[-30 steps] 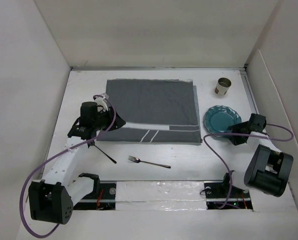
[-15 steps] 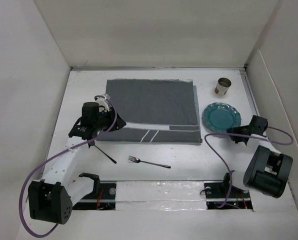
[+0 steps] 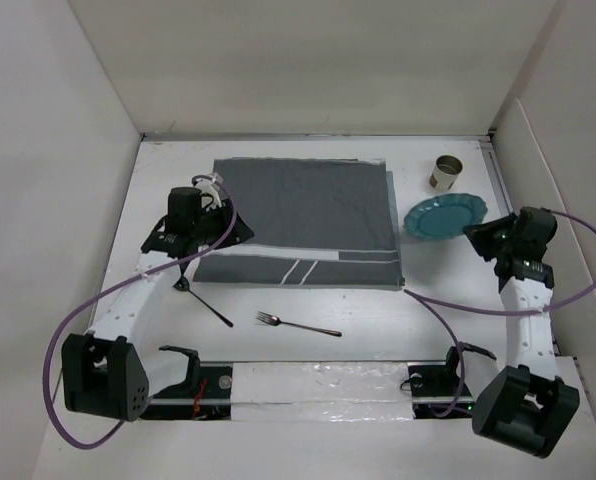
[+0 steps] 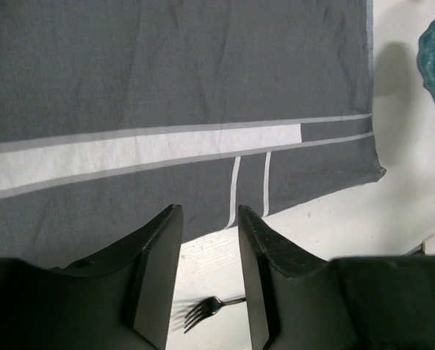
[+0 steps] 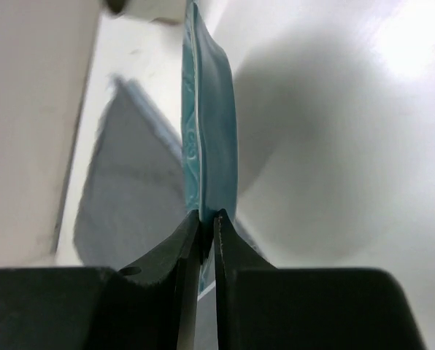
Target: Set the dinner table for one person
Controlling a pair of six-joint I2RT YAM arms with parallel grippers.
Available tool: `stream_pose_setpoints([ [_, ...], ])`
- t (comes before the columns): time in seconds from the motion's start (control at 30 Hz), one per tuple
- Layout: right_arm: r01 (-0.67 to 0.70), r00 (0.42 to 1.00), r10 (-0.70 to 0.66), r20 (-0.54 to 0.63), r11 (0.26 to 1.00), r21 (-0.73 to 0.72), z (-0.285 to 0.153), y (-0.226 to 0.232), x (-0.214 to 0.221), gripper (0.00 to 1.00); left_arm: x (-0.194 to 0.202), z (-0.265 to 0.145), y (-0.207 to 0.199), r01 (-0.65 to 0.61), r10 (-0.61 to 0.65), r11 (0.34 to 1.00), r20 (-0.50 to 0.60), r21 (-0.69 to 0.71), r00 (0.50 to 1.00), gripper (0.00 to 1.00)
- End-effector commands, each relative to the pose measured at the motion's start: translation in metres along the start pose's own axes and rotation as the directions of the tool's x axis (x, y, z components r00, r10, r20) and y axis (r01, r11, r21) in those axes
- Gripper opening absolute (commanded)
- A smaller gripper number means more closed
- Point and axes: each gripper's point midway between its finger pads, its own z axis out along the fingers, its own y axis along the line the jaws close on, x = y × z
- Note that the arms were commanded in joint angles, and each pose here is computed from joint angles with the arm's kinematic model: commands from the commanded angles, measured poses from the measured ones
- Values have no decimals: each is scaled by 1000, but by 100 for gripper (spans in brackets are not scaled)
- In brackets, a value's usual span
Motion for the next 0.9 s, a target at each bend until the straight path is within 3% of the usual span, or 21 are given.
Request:
stream_pose_setpoints([
  [0.0,112,993,-121,7,892,-437,-45,126,-8,0,-13,3,-7,-30,30,999,-3,12,1000,33],
  [0.13,146,975,-214,-62,823,-548,-56,169,23,0,-12,12,9,-24,23,998,-24,-59,999,0],
  [0.3,61,931,-301,-207,686,-725,-50,225,95,0,-19,11,12,-9,9,996,2,-93,1000,0],
  [0.33,2,885,-373,-279,602,-799,-59,254,134,0,-26,8,11,-2,4,995,19,-104,1000,0],
  [0.37,-5,875,-371,-311,636,-772,-41,247,142,0,-24,8,11,0,2,994,14,-107,1000,0],
  [0.63,-148,752,-469,-464,565,-811,1,296,239,0,-39,-6,11,-26,30,986,25,-166,999,16],
  [0.87,-156,700,-465,-543,642,-751,47,272,284,0,-37,-16,13,-5,16,983,61,-183,998,17],
])
